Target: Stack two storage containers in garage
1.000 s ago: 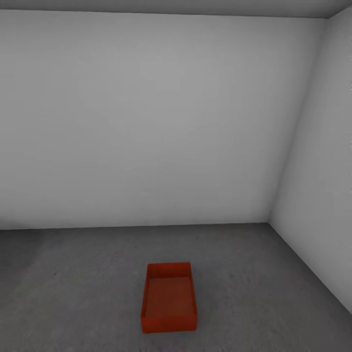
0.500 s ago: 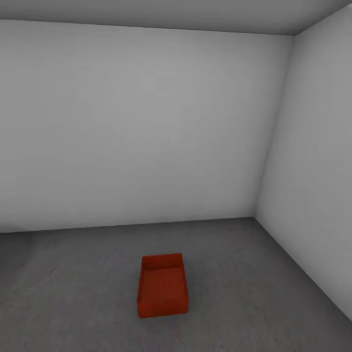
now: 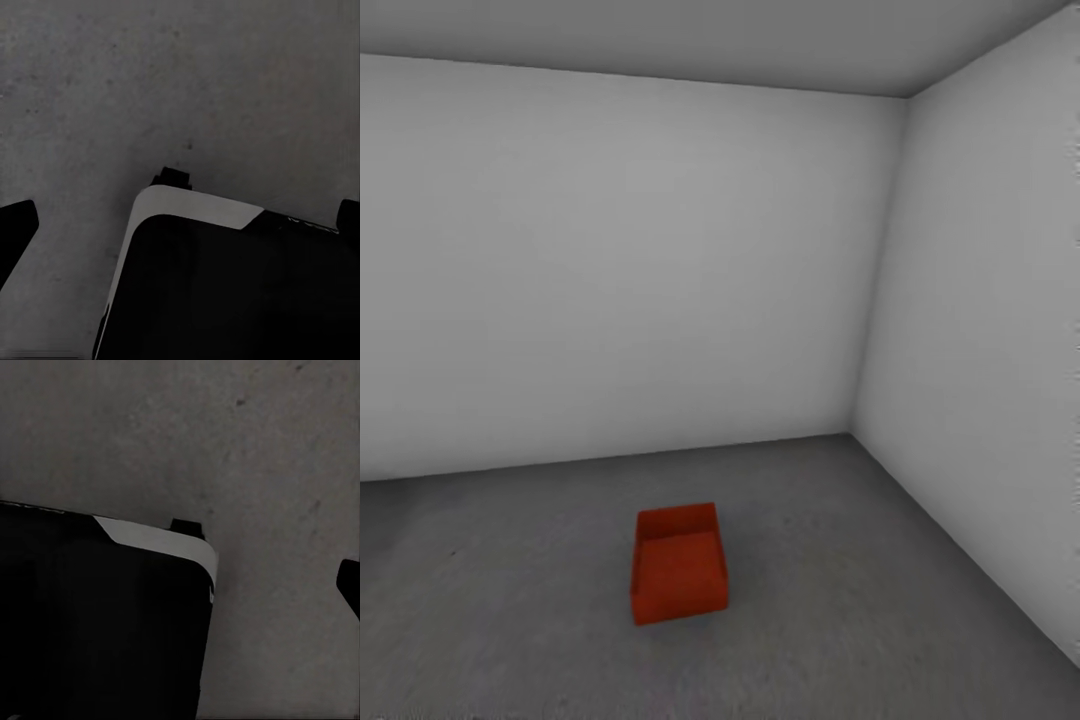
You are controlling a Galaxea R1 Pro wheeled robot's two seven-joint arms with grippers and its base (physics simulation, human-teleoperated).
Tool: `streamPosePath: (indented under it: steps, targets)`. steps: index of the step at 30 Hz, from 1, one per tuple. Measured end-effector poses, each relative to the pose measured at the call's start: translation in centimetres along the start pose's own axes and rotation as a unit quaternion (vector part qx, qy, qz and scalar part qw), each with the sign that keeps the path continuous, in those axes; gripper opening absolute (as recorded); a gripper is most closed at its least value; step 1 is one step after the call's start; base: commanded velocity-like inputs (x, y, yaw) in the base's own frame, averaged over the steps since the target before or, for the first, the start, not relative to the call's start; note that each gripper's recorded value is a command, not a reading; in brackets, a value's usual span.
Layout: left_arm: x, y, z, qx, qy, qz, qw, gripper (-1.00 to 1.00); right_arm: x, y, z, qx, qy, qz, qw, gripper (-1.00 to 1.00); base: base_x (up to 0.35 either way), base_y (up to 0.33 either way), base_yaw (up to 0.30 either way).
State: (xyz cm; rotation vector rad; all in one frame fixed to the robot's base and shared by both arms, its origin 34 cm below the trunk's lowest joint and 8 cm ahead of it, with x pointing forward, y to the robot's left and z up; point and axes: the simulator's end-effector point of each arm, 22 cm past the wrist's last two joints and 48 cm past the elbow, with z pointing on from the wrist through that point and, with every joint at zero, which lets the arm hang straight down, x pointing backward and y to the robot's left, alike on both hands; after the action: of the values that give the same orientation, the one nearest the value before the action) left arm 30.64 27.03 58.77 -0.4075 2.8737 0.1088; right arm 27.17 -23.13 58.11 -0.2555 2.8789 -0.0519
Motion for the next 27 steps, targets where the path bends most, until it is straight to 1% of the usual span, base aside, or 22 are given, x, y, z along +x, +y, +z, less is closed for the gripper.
streamPosePath:
  steps: [6,14,18,22,27]
  targets:
    - [-0.01,-0.01,0.00,0.000,0.000,0.000,1.0000,1.00,0.05,-0.03,0.00,0.000,0.001,0.000,1.0000,1.00,-0.347,0.000,-0.185]
    - [-0.01,0.00,0.00,0.000,0.000,0.000,1.0000,1.00,0.08,-0.03,0.00,0.000,0.002,0.000,1.0000,1.00,-0.347,0.003,-0.276]
    - [-0.06,0.14,0.01,-0.001,0.000,0.000,1.0000,1.00,0.09,-0.02,-0.01,0.000,0.002,0.000,1.0000,1.00,-0.304,0.127,-0.286]
    - [-0.05,0.22,0.00,-0.001,0.000,0.000,1.0000,1.00,0.11,-0.08,-0.02,0.001,0.002,0.000,1.0000,1.00,-0.113,0.081,-0.287]
    - [-0.06,0.34,0.00,-0.002,0.000,0.000,1.0000,1.00,0.12,-0.14,-0.02,0.001,0.002,0.000,1.0000,1.00,-0.008,0.006,-0.289]
